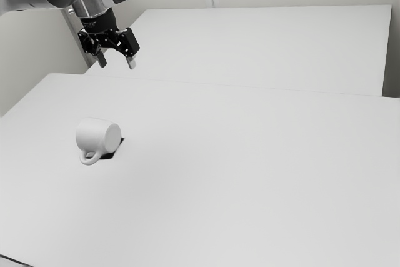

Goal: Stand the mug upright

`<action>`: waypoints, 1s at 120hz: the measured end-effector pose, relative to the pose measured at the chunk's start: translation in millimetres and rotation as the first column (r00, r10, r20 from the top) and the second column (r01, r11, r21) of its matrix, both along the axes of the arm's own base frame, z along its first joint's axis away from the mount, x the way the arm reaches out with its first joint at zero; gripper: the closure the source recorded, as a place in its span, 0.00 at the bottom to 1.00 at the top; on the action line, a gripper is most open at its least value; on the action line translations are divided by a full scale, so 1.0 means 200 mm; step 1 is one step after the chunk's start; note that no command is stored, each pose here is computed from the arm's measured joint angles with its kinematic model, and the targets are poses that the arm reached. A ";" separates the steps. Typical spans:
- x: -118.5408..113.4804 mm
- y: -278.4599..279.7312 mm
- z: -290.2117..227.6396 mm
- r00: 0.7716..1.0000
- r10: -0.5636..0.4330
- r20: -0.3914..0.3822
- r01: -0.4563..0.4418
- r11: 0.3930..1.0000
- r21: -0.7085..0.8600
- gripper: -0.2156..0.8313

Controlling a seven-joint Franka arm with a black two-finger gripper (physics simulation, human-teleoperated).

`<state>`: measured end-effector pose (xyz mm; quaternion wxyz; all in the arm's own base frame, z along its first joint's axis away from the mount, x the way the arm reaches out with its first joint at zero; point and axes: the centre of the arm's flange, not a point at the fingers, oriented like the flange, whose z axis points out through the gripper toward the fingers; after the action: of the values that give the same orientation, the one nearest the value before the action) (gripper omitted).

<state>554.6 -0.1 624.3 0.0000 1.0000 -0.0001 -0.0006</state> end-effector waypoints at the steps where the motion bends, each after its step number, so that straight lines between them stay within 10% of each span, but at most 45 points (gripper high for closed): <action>1: 0.00 0.00 0.01 1.000 -0.001 0.005 0.001 1.000 0.002 0.21; 120: 0.05 0.33 -0.38 0.997 -0.060 -0.050 0.047 0.972 -0.232 0.21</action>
<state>565.3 66.3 547.8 0.1158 0.9925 -0.0271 -0.0288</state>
